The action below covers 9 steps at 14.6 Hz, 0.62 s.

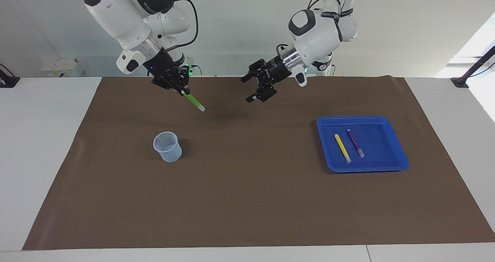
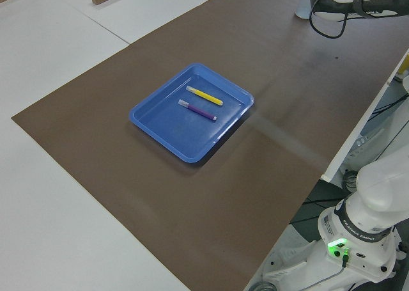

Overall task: Transfer and insert pens with both arms
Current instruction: 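Carry the green pen into the white cup with the right gripper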

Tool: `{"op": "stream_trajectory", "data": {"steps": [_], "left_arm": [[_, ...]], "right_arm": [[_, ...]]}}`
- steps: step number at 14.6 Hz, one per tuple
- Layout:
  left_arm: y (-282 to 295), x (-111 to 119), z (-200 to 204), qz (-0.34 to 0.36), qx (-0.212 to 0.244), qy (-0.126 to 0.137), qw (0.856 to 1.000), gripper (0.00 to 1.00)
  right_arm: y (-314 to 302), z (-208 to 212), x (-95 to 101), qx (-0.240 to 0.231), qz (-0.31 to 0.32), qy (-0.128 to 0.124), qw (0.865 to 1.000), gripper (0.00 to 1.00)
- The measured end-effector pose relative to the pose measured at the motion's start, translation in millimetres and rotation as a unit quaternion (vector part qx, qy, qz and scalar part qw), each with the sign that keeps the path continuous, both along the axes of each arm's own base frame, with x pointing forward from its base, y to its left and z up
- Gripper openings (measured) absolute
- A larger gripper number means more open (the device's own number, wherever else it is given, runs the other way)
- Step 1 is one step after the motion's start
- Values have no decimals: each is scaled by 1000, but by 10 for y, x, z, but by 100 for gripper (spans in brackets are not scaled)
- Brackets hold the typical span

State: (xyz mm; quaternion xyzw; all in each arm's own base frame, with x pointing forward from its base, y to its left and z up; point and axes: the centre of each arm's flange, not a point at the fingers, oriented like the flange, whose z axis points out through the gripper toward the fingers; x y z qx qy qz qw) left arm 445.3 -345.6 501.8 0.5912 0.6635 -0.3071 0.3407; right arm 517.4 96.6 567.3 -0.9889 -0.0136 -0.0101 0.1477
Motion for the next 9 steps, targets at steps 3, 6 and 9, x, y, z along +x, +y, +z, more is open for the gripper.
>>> {"op": "stream_trajectory", "data": {"steps": [3, 6, 9], "left_arm": [[135, 95, -17, -5, 9, -24, 1000, 100], [234, 158, -34, -32, 45, -67, 996, 100], [332, 192, -81, -100, 73, -117, 985, 100]], "right_arm": [[-148, -114, 69, -69, 91, -26, 993, 17], [-366, -430, 297, -91, 138, -37, 986, 17], [-593, -713, 467, -94, 155, -36, 983, 17]]}}
